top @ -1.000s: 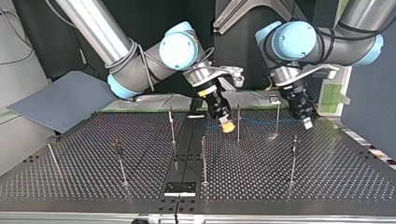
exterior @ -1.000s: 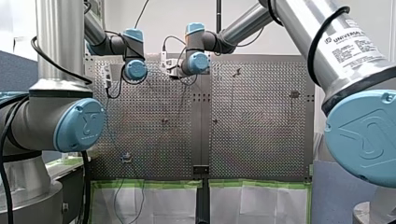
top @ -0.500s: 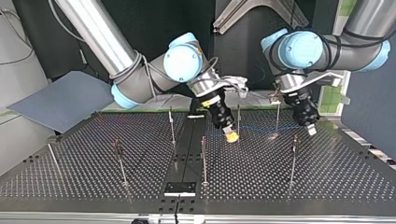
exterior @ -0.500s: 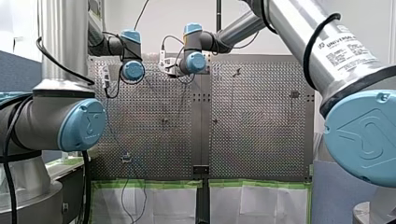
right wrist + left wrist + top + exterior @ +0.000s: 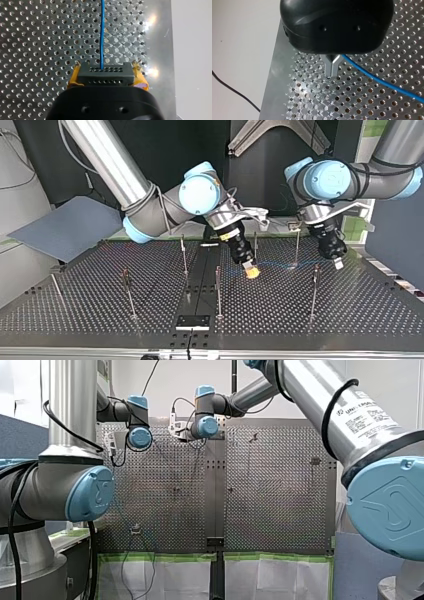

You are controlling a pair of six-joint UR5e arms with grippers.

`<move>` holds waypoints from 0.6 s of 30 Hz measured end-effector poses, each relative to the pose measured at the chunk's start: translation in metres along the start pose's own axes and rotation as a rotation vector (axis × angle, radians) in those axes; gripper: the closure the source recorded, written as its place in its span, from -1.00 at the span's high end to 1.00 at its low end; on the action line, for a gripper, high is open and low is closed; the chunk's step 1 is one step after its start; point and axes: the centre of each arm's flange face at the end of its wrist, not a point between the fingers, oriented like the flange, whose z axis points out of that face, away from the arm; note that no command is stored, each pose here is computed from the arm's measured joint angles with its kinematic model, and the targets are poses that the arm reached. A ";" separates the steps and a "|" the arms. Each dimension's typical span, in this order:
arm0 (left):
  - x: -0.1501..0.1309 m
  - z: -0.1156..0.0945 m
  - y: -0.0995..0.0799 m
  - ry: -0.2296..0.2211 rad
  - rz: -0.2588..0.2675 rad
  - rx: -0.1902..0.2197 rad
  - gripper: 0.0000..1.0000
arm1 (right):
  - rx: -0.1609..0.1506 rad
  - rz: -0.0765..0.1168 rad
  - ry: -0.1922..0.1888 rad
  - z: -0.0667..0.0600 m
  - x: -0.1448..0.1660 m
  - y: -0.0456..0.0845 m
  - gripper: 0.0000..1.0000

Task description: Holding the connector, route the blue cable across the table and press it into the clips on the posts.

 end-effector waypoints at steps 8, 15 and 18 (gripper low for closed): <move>-0.008 0.013 0.002 -0.026 -0.025 0.025 -1.00 | 0.003 0.000 0.002 0.005 -0.002 -0.002 -0.99; -0.015 0.028 0.005 -0.045 -0.044 0.034 -1.00 | 0.004 0.000 0.017 0.007 0.011 -0.003 -0.99; -0.018 0.037 0.007 -0.051 -0.047 0.038 -1.00 | 0.001 0.000 0.018 0.008 0.014 -0.001 -0.99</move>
